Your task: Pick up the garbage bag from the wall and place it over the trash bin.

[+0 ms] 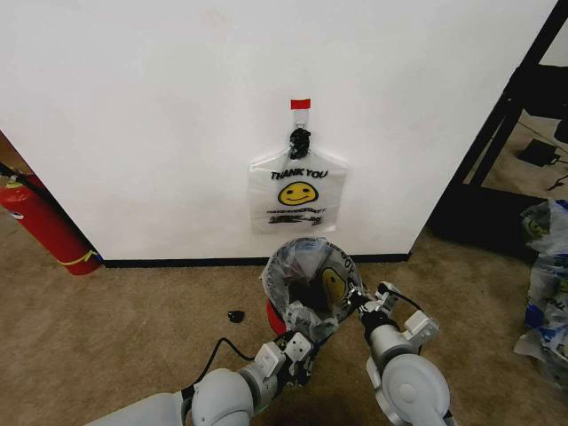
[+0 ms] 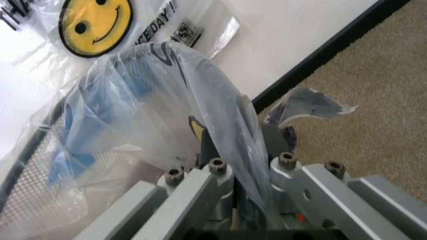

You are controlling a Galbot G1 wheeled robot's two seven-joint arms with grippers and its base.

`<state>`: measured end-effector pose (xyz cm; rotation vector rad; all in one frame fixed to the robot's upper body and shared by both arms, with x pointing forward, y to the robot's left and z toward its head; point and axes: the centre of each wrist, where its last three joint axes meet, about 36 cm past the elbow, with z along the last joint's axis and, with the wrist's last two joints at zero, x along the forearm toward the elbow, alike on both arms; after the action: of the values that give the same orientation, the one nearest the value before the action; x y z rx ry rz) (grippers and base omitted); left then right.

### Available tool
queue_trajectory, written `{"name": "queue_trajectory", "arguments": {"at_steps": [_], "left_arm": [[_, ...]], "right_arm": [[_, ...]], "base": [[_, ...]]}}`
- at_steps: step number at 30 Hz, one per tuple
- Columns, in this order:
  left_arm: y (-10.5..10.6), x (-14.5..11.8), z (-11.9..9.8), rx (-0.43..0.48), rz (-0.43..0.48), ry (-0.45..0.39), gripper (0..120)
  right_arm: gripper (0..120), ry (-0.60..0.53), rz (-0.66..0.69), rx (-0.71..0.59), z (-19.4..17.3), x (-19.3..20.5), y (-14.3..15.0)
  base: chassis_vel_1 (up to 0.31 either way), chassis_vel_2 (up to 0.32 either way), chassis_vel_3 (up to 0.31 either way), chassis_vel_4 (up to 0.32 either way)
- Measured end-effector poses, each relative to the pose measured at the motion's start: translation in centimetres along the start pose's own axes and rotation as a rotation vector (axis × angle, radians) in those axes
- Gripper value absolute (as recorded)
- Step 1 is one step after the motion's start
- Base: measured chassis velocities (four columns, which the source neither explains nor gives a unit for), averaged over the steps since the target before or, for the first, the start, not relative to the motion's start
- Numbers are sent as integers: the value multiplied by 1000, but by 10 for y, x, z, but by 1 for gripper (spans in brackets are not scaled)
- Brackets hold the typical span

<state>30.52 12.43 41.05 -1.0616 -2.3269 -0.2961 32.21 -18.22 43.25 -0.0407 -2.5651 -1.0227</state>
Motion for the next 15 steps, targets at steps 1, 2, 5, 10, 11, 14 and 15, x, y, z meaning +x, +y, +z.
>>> {"name": "queue_trajectory", "arguments": {"at_steps": [1, 2, 5, 10, 11, 14, 15], "left_arm": [[-2, 5, -1, -2, 6, -3, 8], [-3, 10, -1, -5, 10, -7, 11], [-9, 25, -4, -29, 17, -21, 23], [-13, 41, -6, -57, 31, -37, 41], [-14, 45, -8, -58, 35, -45, 46], [-15, 54, -17, -61, 38, -81, 58], [-15, 54, -17, -61, 38, -81, 58]], "right_arm": [[1, -1, 0, 2, 0, 0, 0], [1, -2, 2, 4, -1, -1, -1], [1, -4, 13, 9, 0, -6, -4], [1, -7, 24, 13, 1, -13, -6], [1, -8, 27, 14, 1, -15, -7], [1, -13, 38, 24, 2, -19, -10], [1, -13, 38, 24, 2, -19, -10]], "base": [[0, 0, 0, 0], [0, 0, 0, 0], [0, 0, 0, 0], [0, 0, 0, 0], [0, 0, 0, 0], [0, 0, 0, 0], [0, 0, 0, 0]]}}
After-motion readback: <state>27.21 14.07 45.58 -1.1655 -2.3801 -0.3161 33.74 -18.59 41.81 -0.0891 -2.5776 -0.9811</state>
